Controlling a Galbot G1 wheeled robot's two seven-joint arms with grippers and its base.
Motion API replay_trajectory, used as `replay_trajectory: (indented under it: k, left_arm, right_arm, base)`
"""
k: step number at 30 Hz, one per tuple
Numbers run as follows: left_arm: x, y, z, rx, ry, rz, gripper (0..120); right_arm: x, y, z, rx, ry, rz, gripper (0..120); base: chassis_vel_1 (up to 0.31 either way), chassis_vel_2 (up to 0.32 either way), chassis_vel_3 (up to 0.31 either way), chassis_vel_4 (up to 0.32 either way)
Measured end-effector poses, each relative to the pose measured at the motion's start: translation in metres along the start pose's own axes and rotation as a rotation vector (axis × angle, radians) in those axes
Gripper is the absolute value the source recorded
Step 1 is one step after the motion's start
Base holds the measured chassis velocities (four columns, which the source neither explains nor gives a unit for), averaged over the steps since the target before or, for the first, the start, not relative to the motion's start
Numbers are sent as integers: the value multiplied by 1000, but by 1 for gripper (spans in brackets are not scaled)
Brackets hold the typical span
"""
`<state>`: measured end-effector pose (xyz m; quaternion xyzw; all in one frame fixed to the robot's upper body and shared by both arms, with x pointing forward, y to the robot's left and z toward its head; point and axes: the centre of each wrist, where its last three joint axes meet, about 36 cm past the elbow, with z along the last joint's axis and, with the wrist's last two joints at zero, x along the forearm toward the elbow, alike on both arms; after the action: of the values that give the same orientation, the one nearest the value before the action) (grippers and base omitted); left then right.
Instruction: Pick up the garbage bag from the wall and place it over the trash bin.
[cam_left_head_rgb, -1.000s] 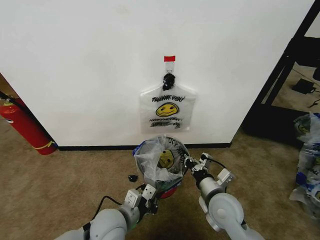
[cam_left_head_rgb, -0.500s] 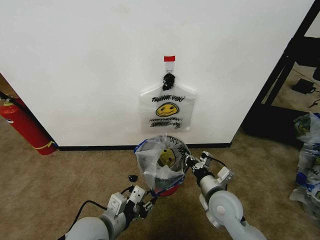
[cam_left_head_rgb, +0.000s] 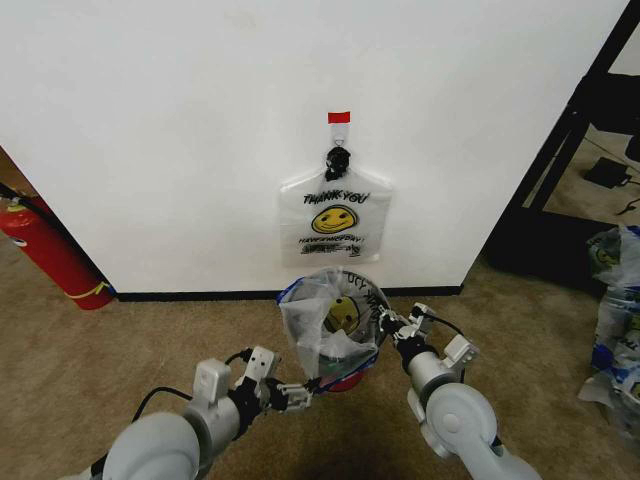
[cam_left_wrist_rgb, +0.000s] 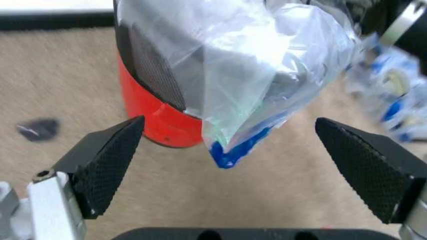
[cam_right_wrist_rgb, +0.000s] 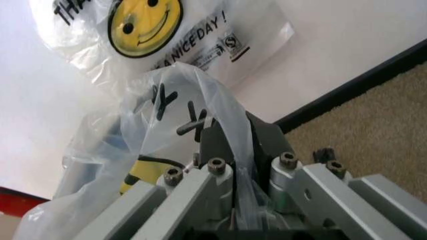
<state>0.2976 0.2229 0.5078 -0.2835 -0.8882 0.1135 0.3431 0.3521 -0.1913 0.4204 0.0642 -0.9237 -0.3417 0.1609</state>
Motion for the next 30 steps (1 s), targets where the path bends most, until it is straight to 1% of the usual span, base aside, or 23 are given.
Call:
replay_trajectory:
  k: [3,4,5,8,12,14,15,17,18,19,21,23,24,25,27,28,29,30]
  left_arm:
    - [-7,12,4,55,0,5,98]
    - [-8,14,5,58,-1,4,98]
    - [-14,21,9,68,-6,-6,98]
    - [-26,34,13,86,-24,-8,98]
    - [-33,41,15,88,-38,12,99]
    - [-36,46,18,73,-41,33,94]
    - [-36,47,19,67,-45,42,90]
    - [-36,47,19,63,-49,53,88]
    - [-36,47,20,62,-51,62,82]
    - [-35,46,20,60,-53,74,82]
    - [-33,43,20,53,-62,106,70]
    - [-31,41,20,48,-73,124,62]
    - [-31,40,19,48,-82,129,57]
    - [-31,40,19,48,-82,129,57]
    - [-32,39,19,50,-98,135,49]
    - [-33,39,19,51,-100,135,47]
    - [-34,39,19,53,-105,134,41]
    - [-34,39,19,54,-107,132,37]
  right_arm:
    - [-1,0,-2,2,-3,-2,2]
    - [-1,0,-2,2,-2,-3,2]
    - [0,0,-2,1,-2,-4,2]
    - [1,1,-2,-1,0,-8,2]
    - [1,0,-3,-2,-1,-5,2]
    - [2,-2,-3,2,2,1,2]
    - [1,-3,-2,4,4,2,2]
    - [1,-3,-3,5,4,3,2]
    - [1,-4,-3,6,4,3,2]
    - [0,-4,-3,7,4,4,2]
    - [-1,-5,-4,10,4,6,2]
    - [-2,-6,-3,10,5,8,2]
    - [-3,-6,-3,10,6,8,2]
    - [-3,-6,-3,10,6,8,2]
    - [-2,-6,-2,10,7,10,2]
    - [-2,-6,-2,10,7,10,2]
    - [-2,-6,-2,10,7,10,2]
    - [-2,-6,-2,10,7,11,2]
  base:
    - [0,0,0,0]
    - [0,0,0,0]
    - [0,0,0,0]
    - [0,0,0,0]
    - [0,0,0,0]
    - [0,0,0,0]
    - [0,0,0,0]
    - [0,0,0,0]
    - [0,0,0,0]
    - [0,0,0,0]
    - [0,0,0,0]
    - [0,0,0,0]
    - [0,0,0,0]
    - [0,0,0,0]
    - [0,0,0,0]
    - [0,0,0,0]
    - [0,0,0,0]
    - [0,0,0,0]
